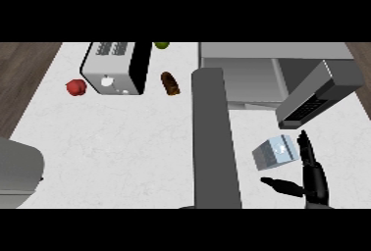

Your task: Pick up the milk, place it into the microwave and close the microwave

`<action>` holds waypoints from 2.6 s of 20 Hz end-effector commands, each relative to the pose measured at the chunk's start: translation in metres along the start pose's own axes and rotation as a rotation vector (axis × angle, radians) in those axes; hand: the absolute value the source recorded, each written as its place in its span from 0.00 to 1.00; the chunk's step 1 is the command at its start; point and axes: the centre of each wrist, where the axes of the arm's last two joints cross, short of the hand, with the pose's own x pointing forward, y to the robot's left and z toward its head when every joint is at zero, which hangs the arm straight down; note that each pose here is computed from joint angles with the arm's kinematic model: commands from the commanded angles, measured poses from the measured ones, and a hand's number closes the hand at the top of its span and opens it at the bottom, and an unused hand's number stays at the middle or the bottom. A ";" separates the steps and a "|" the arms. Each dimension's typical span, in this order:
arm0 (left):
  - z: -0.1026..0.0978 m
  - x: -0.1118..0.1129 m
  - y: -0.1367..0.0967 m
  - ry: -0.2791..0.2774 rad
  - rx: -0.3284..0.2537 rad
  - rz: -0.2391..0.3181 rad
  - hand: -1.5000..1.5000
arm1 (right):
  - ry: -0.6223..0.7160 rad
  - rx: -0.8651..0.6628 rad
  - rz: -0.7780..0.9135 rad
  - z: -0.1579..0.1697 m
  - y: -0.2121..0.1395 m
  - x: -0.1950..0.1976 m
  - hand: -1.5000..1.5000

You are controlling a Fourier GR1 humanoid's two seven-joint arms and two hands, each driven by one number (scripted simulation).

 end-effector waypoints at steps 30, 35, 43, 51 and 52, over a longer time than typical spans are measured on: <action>-0.001 0.002 -0.005 -0.022 -0.058 0.049 0.00 | -0.172 0.178 -0.241 -0.046 0.064 -0.004 1.00; -0.009 0.020 -0.014 -0.022 -0.059 0.035 0.00 | -0.205 0.175 -0.165 -0.073 0.077 0.015 1.00; 0.013 -0.002 0.016 -0.005 -0.042 0.038 0.00 | -0.217 0.170 -0.145 -0.130 0.060 0.050 1.00; -0.009 -0.004 0.010 0.003 -0.061 0.034 0.00 | -0.186 0.150 -0.059 -0.177 0.045 0.087 1.00; -0.019 0.006 0.012 0.015 -0.073 0.048 0.00 | -0.191 0.185 -0.049 -0.189 0.058 0.104 1.00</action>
